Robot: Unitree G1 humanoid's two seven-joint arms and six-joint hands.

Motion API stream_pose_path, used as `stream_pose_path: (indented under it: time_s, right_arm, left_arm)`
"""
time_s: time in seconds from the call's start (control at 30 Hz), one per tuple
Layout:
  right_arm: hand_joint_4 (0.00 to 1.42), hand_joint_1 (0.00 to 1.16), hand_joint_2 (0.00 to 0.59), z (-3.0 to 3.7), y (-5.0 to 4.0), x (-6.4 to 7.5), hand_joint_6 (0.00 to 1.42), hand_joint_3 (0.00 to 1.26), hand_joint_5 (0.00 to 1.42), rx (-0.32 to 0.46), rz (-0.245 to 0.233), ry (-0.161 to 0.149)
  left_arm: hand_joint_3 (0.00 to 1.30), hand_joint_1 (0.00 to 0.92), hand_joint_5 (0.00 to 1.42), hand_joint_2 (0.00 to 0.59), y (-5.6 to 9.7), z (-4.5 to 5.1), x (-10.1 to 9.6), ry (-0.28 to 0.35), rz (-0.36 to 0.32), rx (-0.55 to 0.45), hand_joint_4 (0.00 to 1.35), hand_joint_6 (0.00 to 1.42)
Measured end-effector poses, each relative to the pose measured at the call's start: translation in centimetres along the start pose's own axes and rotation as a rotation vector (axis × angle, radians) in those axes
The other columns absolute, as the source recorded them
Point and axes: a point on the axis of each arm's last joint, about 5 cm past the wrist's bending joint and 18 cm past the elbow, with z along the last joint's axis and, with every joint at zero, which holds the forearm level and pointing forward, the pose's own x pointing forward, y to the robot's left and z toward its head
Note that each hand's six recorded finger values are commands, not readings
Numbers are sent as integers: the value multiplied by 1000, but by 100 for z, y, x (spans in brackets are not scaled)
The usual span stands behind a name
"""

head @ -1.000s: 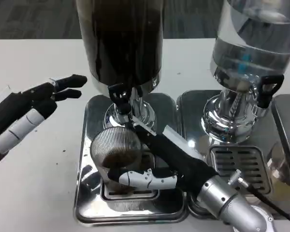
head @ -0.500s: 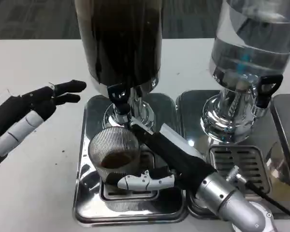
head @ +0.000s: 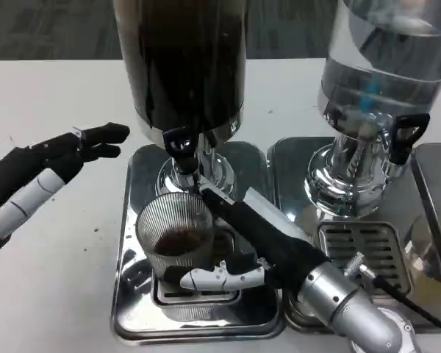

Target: Grasp the cup under the faucet to collect the drink, then remove the cup.

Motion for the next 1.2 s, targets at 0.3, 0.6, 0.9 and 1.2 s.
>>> stream_pose_path:
  time_s: [0.3, 0.6, 0.9, 1.2]
  right_arm:
    - [0, 771, 160, 1, 18, 8, 0, 0, 0, 1, 9, 10]
    - [0, 766, 167, -2, 32, 14, 0, 0, 0, 7, 6, 21]
    - [0, 755, 167, 0, 45, 22, 0, 0, 0, -1, -1, 28]
    - [9, 752, 178, 7, 71, 23, 88, 53, 18, -19, -37, 32]
  left_arm:
    - [249, 0, 192, 131, 16, 4, -13, 8, -7, 3, 172, 108]
    - [250, 0, 196, 132, 47, 15, -26, 5, -10, -3, 174, 109]
    - [251, 0, 196, 132, 62, 22, -31, 6, -21, 1, 174, 109]
    - [258, 0, 197, 132, 64, 23, -30, 3, -46, -1, 177, 118]
